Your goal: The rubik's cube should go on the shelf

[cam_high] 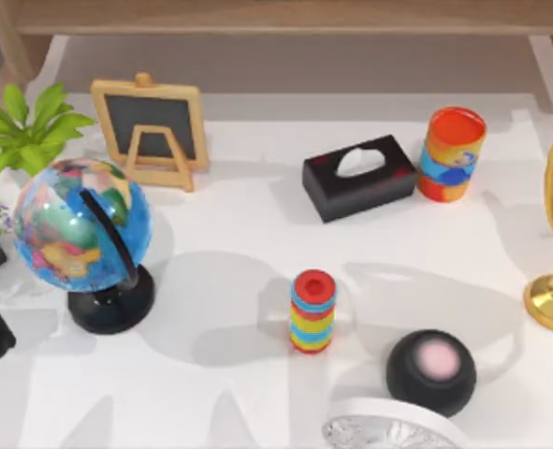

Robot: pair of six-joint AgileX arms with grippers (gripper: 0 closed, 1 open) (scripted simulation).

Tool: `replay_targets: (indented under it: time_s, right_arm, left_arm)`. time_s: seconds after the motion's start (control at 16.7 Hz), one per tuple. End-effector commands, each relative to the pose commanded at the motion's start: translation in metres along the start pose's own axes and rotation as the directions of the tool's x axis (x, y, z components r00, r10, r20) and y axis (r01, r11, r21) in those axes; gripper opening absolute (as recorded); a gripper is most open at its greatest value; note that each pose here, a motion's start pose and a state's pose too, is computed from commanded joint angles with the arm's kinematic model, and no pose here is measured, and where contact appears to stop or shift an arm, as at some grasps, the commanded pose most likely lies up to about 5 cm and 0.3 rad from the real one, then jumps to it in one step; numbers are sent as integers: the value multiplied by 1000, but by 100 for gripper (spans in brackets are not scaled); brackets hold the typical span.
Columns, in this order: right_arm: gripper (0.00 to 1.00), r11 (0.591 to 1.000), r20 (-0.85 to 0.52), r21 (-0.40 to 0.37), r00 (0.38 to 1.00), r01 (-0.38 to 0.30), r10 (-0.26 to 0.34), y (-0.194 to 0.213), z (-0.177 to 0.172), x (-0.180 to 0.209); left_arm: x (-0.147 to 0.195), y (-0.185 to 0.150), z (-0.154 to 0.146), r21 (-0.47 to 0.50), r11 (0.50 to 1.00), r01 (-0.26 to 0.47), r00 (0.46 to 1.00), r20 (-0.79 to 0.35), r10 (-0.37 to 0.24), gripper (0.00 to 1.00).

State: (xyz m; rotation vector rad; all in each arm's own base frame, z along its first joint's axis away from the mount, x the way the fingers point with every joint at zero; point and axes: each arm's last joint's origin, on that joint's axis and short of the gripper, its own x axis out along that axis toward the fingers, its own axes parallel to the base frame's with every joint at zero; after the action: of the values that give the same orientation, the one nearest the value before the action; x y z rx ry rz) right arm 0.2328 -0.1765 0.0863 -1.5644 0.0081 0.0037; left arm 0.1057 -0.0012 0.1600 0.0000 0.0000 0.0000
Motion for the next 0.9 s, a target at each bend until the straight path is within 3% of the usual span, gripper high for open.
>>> replay_targets:
  time_s: [0.54, 0.72, 0.9]
  right_arm:
    - [100, 1000, -11, 8, 1000, 2, -2, -1, -3, -9]
    - [100, 997, -123, 59, 992, 42, -34, -20, -32, -9]
    - [100, 979, -272, 156, 959, 128, -82, -60, -78, -6]
  left_arm:
    - [0, 0, 0, 0, 1000, 0, 1000, 0, 0, 100]
    - [0, 0, 0, 0, 1000, 0, 1000, 0, 0, 100]
    - [0, 0, 0, 0, 1000, 0, 1000, 0, 0, 100]
